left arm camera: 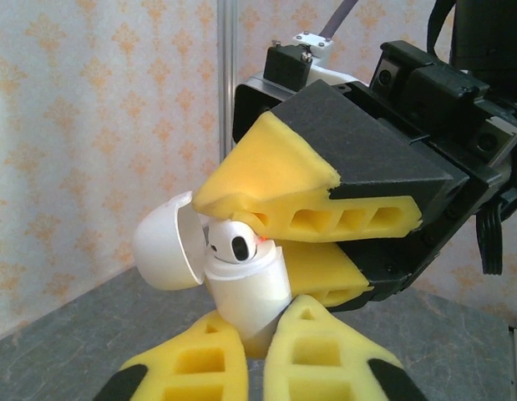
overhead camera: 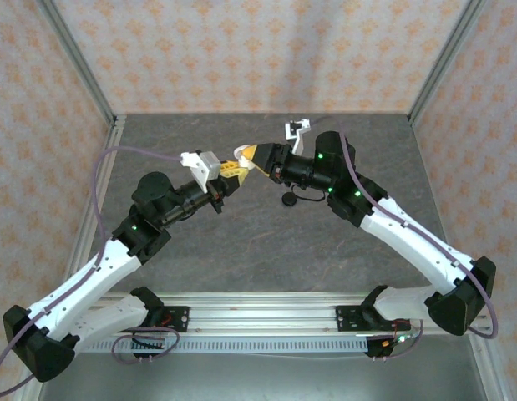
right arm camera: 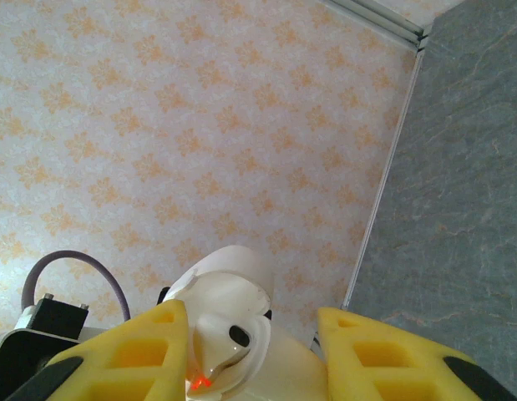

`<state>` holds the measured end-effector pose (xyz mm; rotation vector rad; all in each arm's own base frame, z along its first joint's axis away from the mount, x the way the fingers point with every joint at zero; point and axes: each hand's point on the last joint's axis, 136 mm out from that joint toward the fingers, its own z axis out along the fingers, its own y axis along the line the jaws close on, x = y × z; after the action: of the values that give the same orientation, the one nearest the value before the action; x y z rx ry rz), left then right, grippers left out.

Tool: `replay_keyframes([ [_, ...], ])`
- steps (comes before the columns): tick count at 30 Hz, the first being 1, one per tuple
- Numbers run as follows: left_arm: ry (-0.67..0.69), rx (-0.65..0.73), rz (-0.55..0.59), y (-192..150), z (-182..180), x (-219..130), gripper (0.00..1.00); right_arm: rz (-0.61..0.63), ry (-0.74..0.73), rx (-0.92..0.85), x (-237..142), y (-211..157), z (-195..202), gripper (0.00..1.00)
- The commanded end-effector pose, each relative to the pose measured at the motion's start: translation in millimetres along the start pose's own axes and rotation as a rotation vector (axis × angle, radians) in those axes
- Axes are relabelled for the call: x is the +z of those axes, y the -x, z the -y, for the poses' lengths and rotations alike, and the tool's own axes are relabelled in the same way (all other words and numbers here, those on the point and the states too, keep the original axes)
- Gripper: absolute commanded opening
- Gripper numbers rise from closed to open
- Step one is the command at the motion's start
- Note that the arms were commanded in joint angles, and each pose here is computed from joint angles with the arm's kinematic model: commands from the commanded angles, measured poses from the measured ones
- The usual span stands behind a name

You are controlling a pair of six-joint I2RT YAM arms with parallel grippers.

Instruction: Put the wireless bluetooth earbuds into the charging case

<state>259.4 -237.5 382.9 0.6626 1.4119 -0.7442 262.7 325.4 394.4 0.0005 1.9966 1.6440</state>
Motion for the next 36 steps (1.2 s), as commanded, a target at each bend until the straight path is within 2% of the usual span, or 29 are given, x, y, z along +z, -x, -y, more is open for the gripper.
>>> replay_keyframes([
  [1,-0.073,0.001,0.051,24,15,1,0.12,0.009,0.044,-0.024,-3,-3,-10,0.21],
  [2,-0.073,0.000,0.052,24,14,1,0.15,0.015,0.041,-0.028,-3,-2,-9,0.21],
  [3,-0.071,-0.004,0.053,25,14,1,0.24,0.021,0.039,-0.032,-4,-2,-8,0.20],
  [5,-0.066,-0.010,0.056,27,13,1,0.35,0.032,0.032,-0.043,-6,-1,-6,0.20],
  [9,-0.058,-0.024,0.048,26,11,3,0.40,0.042,0.014,-0.062,-8,0,-3,0.19],
  [14,-0.065,-0.035,0.031,23,11,7,0.40,0.040,0.006,-0.067,-8,-1,-1,0.19],
  [24,-0.085,-0.048,0.043,25,13,12,0.29,0.034,0.009,-0.075,-8,-2,-1,0.17],
  [36,-0.106,-0.053,0.045,25,15,17,0.28,0.028,0.023,-0.077,-7,-4,-2,0.17],
])
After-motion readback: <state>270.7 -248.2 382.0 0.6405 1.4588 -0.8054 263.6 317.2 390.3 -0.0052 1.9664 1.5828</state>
